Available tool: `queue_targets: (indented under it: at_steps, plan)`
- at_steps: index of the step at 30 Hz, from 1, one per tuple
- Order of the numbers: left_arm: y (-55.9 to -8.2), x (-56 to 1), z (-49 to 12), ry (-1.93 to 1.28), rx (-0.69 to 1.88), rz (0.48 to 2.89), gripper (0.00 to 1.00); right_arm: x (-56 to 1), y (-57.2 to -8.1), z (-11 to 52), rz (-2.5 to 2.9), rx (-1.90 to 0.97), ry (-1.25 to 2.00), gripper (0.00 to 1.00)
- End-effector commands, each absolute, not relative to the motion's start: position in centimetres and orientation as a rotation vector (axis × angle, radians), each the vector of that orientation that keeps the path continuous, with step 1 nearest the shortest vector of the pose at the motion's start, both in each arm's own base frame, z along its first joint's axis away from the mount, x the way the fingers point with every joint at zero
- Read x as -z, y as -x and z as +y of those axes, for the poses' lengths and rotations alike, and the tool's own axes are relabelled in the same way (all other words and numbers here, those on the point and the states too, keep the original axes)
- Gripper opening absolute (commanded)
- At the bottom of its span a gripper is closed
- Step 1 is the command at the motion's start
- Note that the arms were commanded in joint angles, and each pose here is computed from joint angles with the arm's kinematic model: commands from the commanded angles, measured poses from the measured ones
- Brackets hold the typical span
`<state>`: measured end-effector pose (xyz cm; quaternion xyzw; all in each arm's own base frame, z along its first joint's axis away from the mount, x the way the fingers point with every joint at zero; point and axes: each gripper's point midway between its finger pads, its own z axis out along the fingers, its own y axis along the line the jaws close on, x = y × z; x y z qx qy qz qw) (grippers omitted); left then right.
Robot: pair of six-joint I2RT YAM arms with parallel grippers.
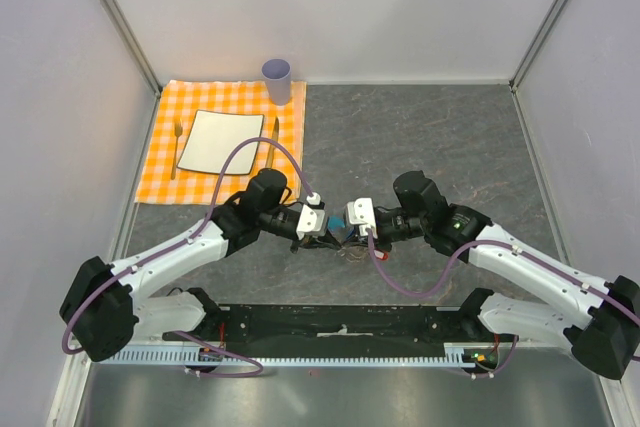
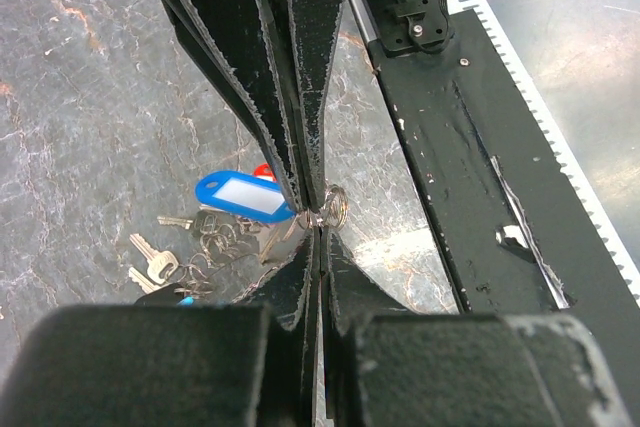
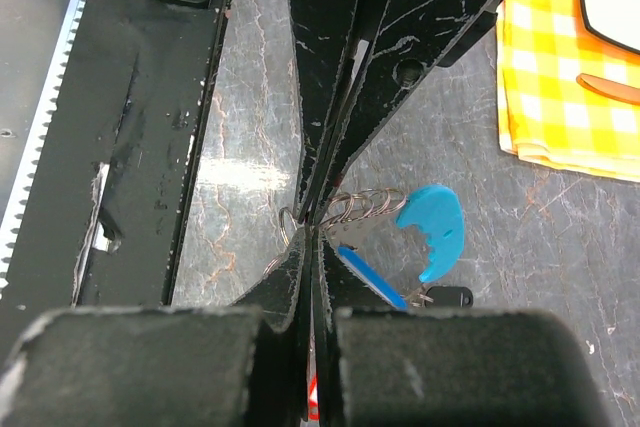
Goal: Put the keys on the keyring
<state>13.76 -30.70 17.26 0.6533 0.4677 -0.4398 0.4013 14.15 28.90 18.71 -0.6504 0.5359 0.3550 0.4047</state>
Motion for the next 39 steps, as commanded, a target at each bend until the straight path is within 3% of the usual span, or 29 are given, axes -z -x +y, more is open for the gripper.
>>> queue_targets:
  at_steps: [1,39]
  plan:
    - [-14.6,-20.7,-31.6,-1.642,1.039,1.021,0.02,-20.2,-14.6,29.0,1.315,-0.853,1.638,0.00]
    - [-15.5,-20.8,-31.6,-1.596,0.987,1.031,0.02,-20.2,-14.6,28.4,1.375,-0.840,1.591,0.00]
